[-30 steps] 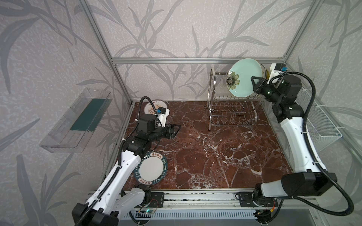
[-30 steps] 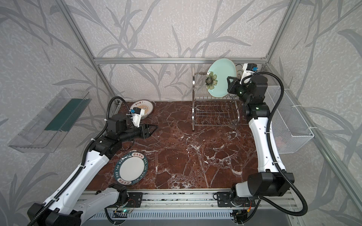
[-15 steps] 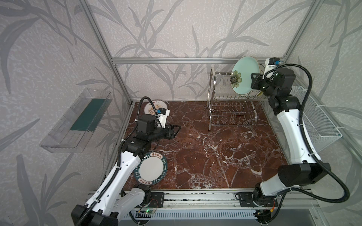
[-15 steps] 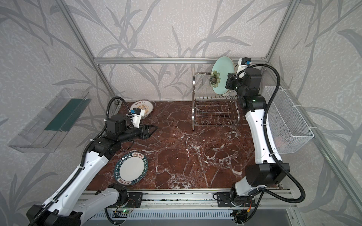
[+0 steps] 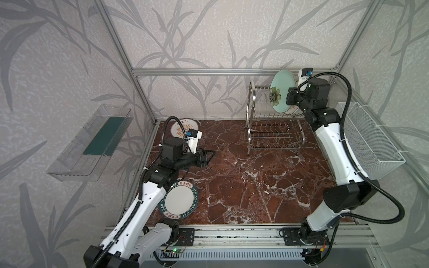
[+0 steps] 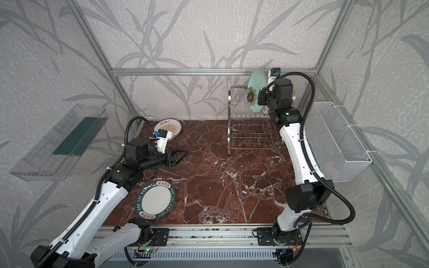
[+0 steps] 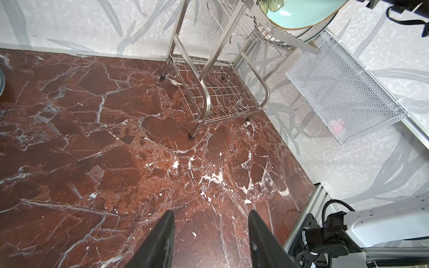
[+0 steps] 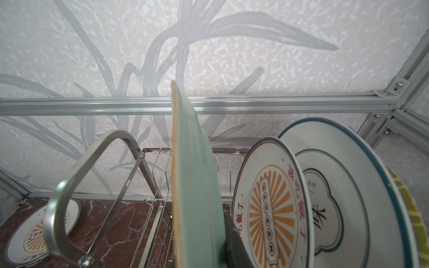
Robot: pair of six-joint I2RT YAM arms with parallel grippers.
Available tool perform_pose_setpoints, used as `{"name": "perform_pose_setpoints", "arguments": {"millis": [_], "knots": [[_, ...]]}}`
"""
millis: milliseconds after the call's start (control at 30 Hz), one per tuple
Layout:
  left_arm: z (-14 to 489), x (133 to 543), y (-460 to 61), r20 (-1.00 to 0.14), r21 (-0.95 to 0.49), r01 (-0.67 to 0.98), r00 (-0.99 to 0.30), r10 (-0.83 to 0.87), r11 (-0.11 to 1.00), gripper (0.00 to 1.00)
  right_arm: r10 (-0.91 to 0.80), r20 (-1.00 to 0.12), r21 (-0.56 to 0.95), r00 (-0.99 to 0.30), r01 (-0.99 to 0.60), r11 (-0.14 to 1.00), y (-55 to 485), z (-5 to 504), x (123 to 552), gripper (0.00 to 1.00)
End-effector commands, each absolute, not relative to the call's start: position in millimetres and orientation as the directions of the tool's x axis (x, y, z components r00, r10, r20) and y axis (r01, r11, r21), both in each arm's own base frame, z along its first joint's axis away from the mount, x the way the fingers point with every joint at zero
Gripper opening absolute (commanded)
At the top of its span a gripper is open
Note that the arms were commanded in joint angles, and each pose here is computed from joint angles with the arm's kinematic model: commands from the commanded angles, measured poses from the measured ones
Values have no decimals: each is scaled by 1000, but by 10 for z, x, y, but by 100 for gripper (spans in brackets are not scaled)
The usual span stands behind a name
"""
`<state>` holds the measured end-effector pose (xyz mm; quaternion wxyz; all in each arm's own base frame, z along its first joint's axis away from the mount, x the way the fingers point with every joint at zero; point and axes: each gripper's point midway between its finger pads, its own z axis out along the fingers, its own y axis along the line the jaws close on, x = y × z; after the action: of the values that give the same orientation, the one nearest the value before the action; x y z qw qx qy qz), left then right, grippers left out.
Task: Load plates into a dish rack
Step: Place the plate on the dish rack.
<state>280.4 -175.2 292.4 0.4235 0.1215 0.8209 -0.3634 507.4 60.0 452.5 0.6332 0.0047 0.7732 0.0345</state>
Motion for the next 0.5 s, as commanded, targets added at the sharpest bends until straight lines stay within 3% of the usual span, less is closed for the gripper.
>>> {"name": "perform_pose_setpoints", "arguments": {"millis": [0, 467], "knots": [[2966, 2780, -1748, -801, -481, 530, -589, -105, 698, 50, 69, -998, 69, 7, -1, 998, 517, 5213, 4976, 0], [2967, 2784, -1746, -804, -480, 531, -586, -107, 698, 49, 50, -999, 51, 18, 50, 997, 486, 5224, 5015, 0]]}}
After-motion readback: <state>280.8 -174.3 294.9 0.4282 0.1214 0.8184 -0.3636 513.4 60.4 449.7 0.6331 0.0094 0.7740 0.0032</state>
